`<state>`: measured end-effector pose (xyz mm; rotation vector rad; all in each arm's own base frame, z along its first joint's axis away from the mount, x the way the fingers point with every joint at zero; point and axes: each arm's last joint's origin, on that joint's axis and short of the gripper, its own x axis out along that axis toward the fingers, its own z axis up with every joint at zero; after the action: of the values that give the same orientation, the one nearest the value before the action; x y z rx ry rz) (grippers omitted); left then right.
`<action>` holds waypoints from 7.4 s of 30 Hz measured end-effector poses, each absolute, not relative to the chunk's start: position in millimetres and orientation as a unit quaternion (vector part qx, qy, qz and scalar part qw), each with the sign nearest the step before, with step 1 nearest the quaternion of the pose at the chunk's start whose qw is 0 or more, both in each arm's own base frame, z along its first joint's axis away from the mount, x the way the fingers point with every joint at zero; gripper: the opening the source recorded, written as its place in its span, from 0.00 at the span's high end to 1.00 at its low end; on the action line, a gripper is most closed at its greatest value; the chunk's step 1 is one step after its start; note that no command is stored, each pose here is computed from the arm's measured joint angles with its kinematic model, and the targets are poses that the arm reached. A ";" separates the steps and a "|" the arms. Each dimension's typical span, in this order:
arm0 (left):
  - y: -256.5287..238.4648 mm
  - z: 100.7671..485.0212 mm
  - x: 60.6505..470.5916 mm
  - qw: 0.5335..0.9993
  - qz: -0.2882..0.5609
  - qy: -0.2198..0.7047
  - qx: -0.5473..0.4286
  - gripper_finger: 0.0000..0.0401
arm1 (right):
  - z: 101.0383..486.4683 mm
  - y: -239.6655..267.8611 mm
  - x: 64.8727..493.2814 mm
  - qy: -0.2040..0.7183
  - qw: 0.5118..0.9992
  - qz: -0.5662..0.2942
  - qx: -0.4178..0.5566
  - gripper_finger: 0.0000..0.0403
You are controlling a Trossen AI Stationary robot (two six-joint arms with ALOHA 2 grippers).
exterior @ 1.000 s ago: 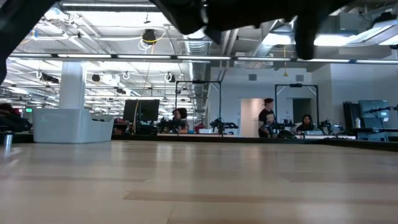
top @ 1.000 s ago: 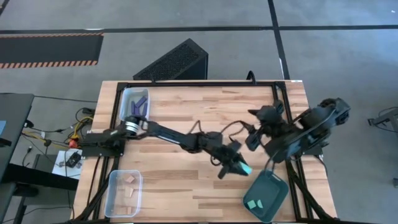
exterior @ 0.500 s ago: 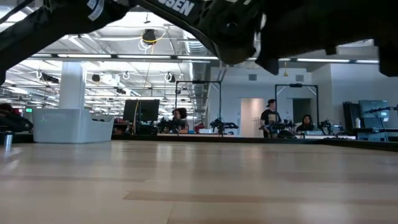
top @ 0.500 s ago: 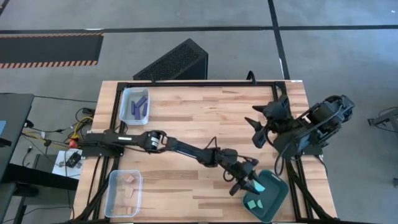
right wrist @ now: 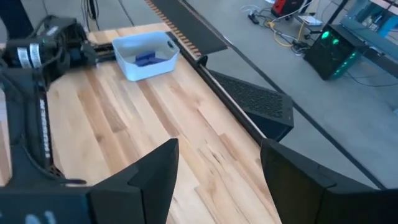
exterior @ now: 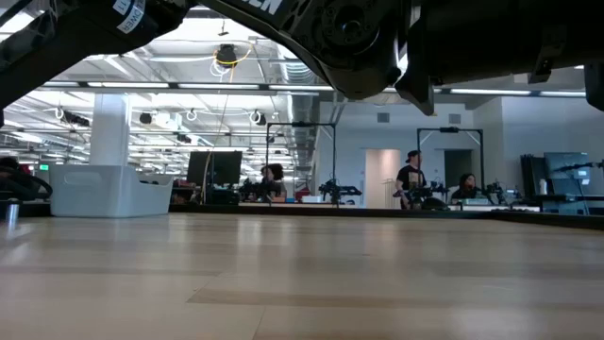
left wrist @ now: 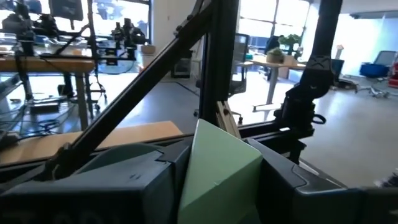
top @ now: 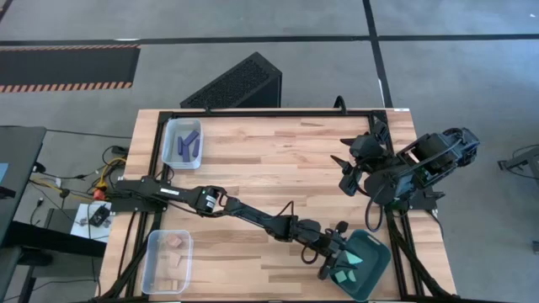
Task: Sort & place blocks by color
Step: Put the blue block into the green bin, then return to Home Position
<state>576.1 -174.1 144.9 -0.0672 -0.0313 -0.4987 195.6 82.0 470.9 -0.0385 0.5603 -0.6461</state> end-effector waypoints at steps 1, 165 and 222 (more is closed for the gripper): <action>-174.5 145.0 576.1 0.969 -0.242 -0.016 -0.034 0.71 | 470.8 80.7 196.2 0.275 0.909 -0.313 -0.020 0.38; 16.3 195.6 118.8 0.986 0.086 -0.137 0.038 1.00 | 207.2 -4.7 88.8 -0.088 0.996 0.006 0.030 0.99; 13.3 167.2 97.9 0.997 0.079 -0.004 0.020 1.00 | 172.1 -12.8 95.2 -0.014 0.992 -0.035 0.121 0.91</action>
<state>97.9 13.3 167.2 0.0407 -0.0085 0.1578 95.2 -12.8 172.1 0.2436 -0.0288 -0.0696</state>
